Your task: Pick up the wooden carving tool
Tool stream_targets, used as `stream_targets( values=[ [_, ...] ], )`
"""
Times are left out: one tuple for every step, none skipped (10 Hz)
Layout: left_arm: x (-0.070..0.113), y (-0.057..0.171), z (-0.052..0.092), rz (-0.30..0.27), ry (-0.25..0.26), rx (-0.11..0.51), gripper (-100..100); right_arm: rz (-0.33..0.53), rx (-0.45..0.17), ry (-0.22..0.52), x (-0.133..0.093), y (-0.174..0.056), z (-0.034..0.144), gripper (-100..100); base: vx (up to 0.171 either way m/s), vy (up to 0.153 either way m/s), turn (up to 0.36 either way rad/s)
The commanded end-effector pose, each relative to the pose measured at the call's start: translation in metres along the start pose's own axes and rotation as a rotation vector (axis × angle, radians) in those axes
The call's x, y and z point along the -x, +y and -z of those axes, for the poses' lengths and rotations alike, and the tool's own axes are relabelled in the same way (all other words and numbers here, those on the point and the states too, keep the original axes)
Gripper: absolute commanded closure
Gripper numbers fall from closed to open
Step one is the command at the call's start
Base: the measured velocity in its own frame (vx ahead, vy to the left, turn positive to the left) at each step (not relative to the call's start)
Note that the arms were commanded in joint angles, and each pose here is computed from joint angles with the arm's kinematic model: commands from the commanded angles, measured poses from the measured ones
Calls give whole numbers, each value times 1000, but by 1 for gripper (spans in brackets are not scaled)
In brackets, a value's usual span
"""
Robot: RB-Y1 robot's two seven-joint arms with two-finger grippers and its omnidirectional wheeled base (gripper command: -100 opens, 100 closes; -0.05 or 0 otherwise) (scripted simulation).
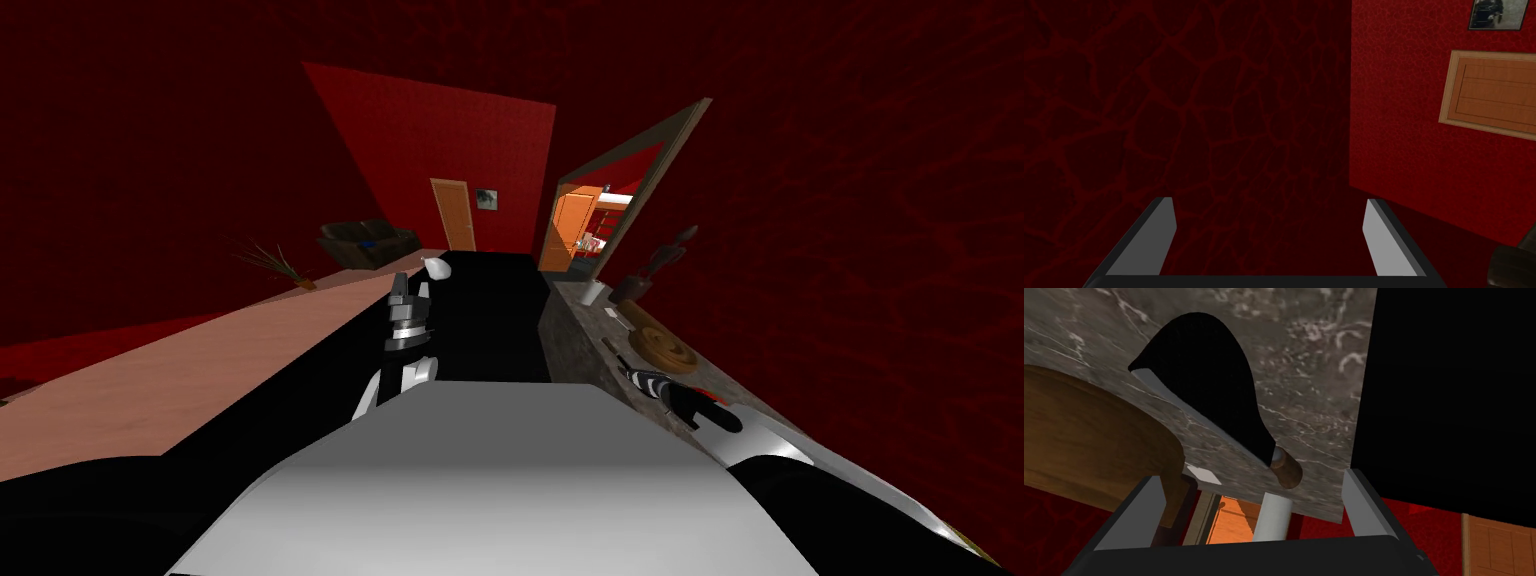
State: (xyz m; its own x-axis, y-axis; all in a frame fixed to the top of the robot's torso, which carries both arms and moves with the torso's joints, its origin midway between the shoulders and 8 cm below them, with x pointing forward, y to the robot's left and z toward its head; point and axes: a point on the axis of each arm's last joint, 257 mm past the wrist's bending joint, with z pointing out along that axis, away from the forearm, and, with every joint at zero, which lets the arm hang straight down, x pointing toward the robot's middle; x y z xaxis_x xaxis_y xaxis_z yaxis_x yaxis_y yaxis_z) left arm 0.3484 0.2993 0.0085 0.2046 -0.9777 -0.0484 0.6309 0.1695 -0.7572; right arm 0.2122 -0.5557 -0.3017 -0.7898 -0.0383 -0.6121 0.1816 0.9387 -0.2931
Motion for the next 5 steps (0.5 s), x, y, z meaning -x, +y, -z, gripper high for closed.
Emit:
stream_targets(
  values=[
    [0,0,0,0,0,0,0,65,-25,62,-15,-10,1,-100,96,11,182],
    [0,0,0,0,0,0,0,100,-36,95,-23,-15,3,-100,92,-2,126],
    [0,0,0,0,0,0,0,134,-45,125,-30,-19,5,-100,82,12,120],
    [0,0,0,0,0,0,0,164,-54,153,-36,-23,6,-100,80,24,152],
    [0,0,0,0,0,0,0,191,-60,177,-41,-27,8,-100,72,17,111]
  ],
)
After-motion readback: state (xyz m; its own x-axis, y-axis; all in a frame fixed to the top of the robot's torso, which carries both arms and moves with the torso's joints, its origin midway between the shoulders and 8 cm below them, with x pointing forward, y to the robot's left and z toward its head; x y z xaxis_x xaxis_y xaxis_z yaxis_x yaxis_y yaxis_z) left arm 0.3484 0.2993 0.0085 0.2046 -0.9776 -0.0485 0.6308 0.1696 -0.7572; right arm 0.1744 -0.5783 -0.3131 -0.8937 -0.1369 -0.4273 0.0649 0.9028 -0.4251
